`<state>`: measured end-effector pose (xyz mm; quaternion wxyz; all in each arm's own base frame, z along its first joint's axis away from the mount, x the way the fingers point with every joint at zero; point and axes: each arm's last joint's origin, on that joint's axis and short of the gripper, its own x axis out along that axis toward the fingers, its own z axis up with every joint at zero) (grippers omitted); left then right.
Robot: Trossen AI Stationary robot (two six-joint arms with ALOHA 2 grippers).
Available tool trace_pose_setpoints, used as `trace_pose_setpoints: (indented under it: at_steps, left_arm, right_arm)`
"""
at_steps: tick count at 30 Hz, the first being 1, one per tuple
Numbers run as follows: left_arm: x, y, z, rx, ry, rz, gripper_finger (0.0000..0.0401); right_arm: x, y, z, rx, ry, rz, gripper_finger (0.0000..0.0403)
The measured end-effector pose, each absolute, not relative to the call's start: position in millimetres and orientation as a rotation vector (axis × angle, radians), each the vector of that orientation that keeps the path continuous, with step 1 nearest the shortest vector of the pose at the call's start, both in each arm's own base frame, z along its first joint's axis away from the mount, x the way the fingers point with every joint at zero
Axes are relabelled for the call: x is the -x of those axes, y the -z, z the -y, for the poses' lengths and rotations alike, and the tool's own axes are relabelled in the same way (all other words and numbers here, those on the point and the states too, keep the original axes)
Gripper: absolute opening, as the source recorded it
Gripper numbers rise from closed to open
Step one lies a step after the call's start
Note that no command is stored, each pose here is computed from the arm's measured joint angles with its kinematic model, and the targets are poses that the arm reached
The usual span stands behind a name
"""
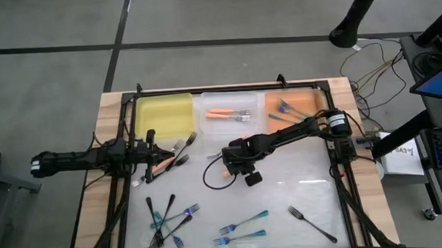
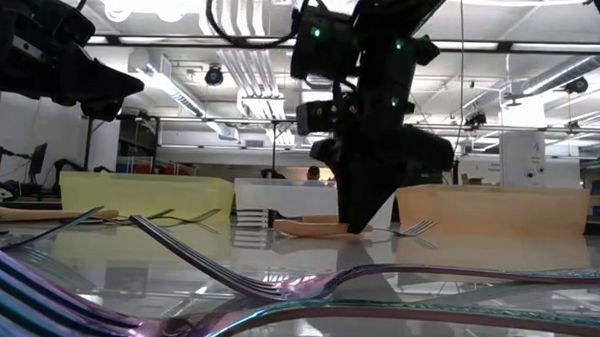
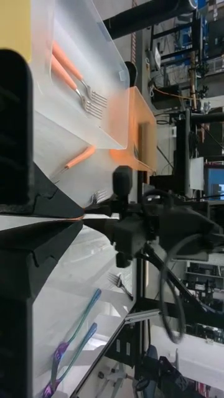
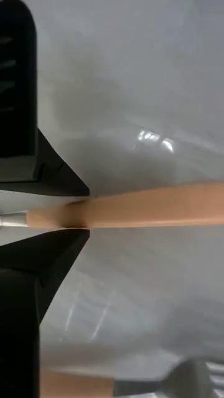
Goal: Sort silverware by color (type)
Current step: Put the orange fork into the transparent bin
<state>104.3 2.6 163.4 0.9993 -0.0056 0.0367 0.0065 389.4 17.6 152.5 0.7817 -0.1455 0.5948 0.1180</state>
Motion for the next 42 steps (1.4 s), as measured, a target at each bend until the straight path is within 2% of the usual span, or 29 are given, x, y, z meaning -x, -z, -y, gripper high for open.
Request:
trace_pose_setpoints:
  at_steps: [8,15,17,28,32,35,42]
  left_arm:
    - [-104,-163,-3,0.011,-0.013,-0.073,0.0000]
    - [-104,-163,-3,0.011,-0.013,-0.073,0.0000]
    - [-104,-163,-3,0.011,-0.013,-0.073,0.0000]
    - [-104,-163,-3,0.011,-0.013,-0.073,0.0000]
    - [-104,-163,-3,0.011,-0.013,-0.073,0.0000]
    - [-104,-163,-3,0.011,-0.013,-0.073,0.0000]
    - [-104,-163,-3,0.011,-0.013,-0.073,0.0000]
  right_arm:
    - [-392,-137,-11,0.200,-0.181,-1.338,0.0083]
    - [-390,-147,-11,0.187,-0.171,-1.316,0.0035]
    - [-389,-151,-10,0.189,-0.167,-1.306,0.0035]
    - [-389,-219,-6,0.289,-0.147,-1.105,0.0035]
    - [-389,-239,14,0.399,0.013,-1.050,0.0035]
    - [-391,-244,35,0.445,0.058,-1.013,0.0034]
    - [-393,-248,98,0.397,0.216,-0.928,0.0036]
